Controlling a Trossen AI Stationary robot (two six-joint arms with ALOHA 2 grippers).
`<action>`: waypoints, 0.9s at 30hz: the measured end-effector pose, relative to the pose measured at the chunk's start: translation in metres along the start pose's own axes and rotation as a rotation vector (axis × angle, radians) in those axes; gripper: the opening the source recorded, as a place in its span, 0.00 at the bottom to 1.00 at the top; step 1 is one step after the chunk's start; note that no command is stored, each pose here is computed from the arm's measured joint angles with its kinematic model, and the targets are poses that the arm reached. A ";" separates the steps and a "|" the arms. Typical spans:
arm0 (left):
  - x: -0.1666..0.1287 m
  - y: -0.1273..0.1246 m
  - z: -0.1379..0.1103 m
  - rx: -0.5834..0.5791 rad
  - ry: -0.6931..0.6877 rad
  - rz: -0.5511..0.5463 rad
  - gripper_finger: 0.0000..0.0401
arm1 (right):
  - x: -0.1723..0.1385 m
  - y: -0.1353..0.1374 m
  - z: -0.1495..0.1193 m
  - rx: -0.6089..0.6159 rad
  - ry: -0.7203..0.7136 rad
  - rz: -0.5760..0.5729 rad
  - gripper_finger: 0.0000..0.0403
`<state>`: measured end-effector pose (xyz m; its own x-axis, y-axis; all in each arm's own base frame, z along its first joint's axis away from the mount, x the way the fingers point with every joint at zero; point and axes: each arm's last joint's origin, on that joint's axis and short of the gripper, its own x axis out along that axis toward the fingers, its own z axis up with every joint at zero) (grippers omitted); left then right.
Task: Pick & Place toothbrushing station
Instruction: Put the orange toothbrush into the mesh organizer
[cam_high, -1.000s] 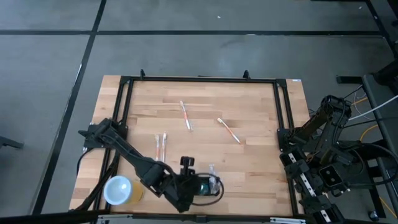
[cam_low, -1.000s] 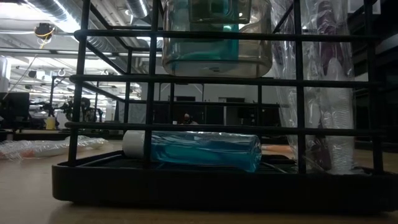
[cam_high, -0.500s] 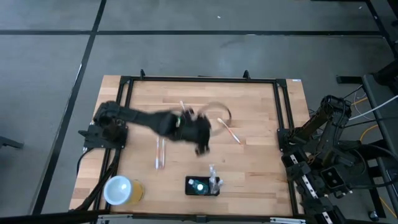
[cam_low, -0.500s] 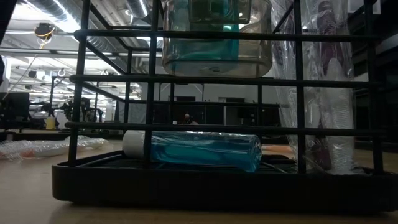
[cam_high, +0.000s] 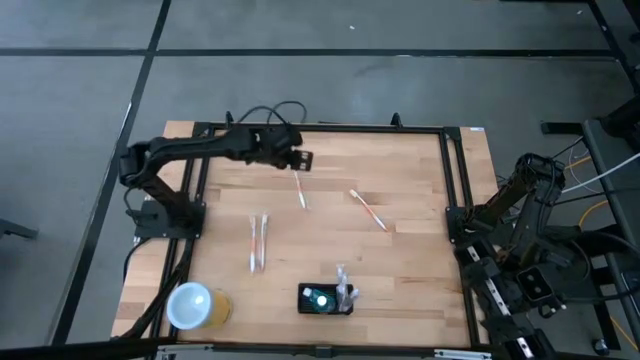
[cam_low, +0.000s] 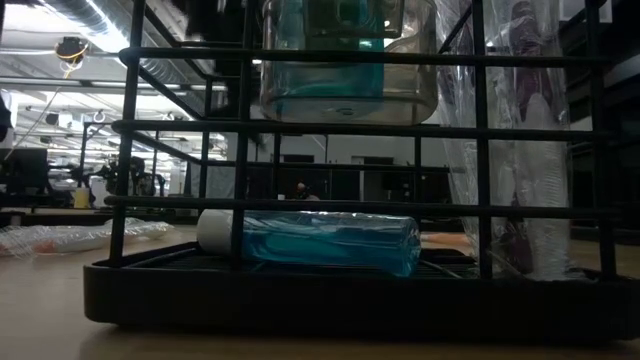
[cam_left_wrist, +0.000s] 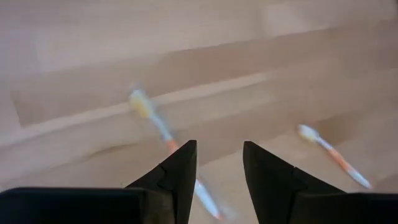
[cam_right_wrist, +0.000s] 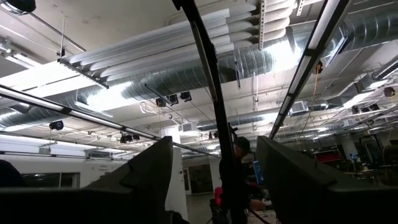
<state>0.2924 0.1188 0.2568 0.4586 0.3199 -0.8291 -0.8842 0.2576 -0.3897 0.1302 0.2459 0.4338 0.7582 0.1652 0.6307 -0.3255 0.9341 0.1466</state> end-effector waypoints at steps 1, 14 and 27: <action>0.007 0.009 0.002 -0.029 0.019 0.003 0.32 | 0.000 0.000 0.000 0.000 0.000 -0.002 0.58; 0.053 0.066 0.024 -0.144 0.043 0.018 0.42 | 0.005 -0.009 -0.003 -0.001 0.002 -0.064 0.58; 0.114 0.080 0.025 -0.168 0.123 0.009 0.47 | 0.009 -0.016 -0.003 0.000 -0.010 -0.110 0.58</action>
<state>0.2764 0.1989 0.1408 0.4449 0.2050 -0.8718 -0.8955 0.0965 -0.4344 0.1440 0.2339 0.4351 0.7836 0.0583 0.6186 -0.2407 0.9464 0.2156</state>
